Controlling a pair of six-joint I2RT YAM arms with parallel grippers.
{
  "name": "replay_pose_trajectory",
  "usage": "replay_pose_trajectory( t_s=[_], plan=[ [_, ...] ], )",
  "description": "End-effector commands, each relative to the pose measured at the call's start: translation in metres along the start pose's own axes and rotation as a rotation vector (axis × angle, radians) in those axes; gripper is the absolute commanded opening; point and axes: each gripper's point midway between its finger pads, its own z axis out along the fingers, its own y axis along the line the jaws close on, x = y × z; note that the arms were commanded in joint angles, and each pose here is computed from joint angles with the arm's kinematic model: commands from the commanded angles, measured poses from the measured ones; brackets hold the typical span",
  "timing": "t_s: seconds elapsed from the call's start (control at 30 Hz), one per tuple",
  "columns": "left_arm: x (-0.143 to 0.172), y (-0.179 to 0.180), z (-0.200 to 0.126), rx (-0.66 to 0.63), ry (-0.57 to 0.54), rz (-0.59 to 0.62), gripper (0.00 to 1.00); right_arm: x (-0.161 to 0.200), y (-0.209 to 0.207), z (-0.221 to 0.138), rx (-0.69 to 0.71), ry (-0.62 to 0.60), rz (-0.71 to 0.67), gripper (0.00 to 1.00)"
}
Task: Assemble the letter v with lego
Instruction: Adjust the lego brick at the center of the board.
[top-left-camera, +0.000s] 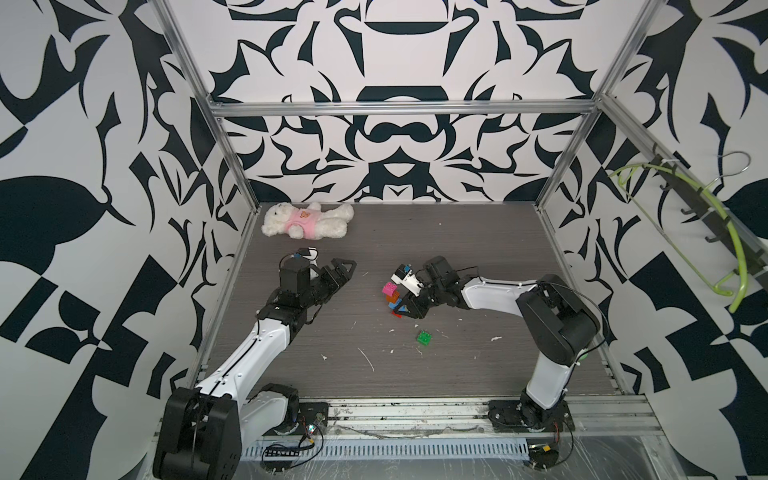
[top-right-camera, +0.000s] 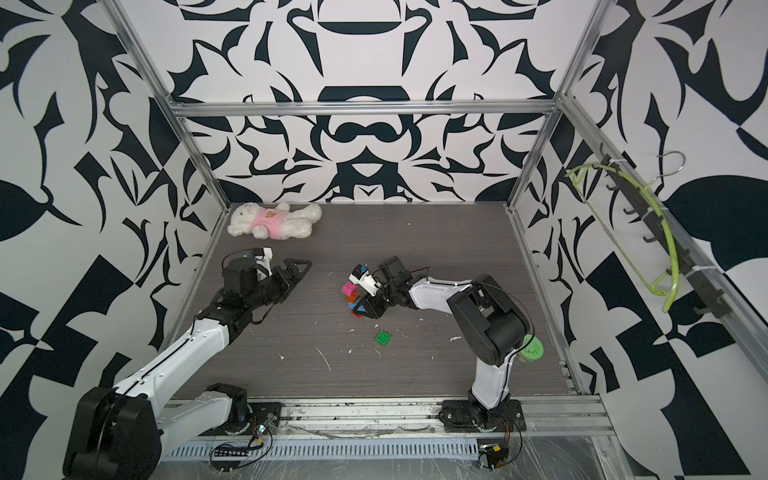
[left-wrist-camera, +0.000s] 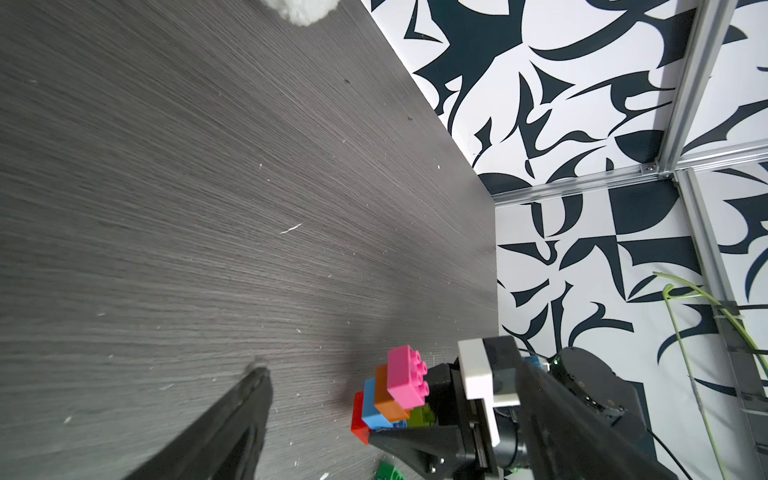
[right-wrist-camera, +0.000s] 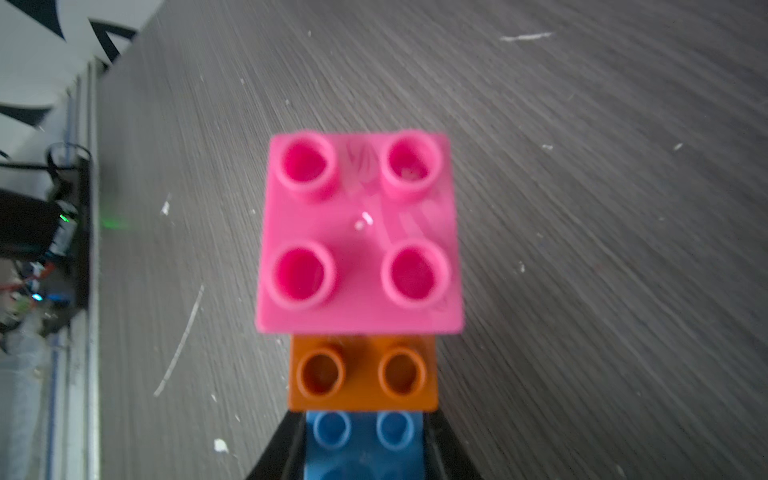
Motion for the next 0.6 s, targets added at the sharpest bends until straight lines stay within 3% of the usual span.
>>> replay_pose_trajectory(
  t_s=[0.0,0.23,0.57],
  plan=[
    [0.001,0.003,-0.004,-0.001,-0.003,-0.004,0.96,-0.025,0.013,-0.002,-0.081,-0.083,0.108,0.27],
    [0.000,0.010,-0.005,-0.032,0.002,0.000,0.96,-0.011,-0.005,0.012,-0.030,-0.059,0.395,0.27],
    [0.002,0.017,-0.002,-0.065,0.032,-0.009,0.96,-0.004,-0.014,0.023,-0.019,-0.047,0.531,0.33]
  ],
)
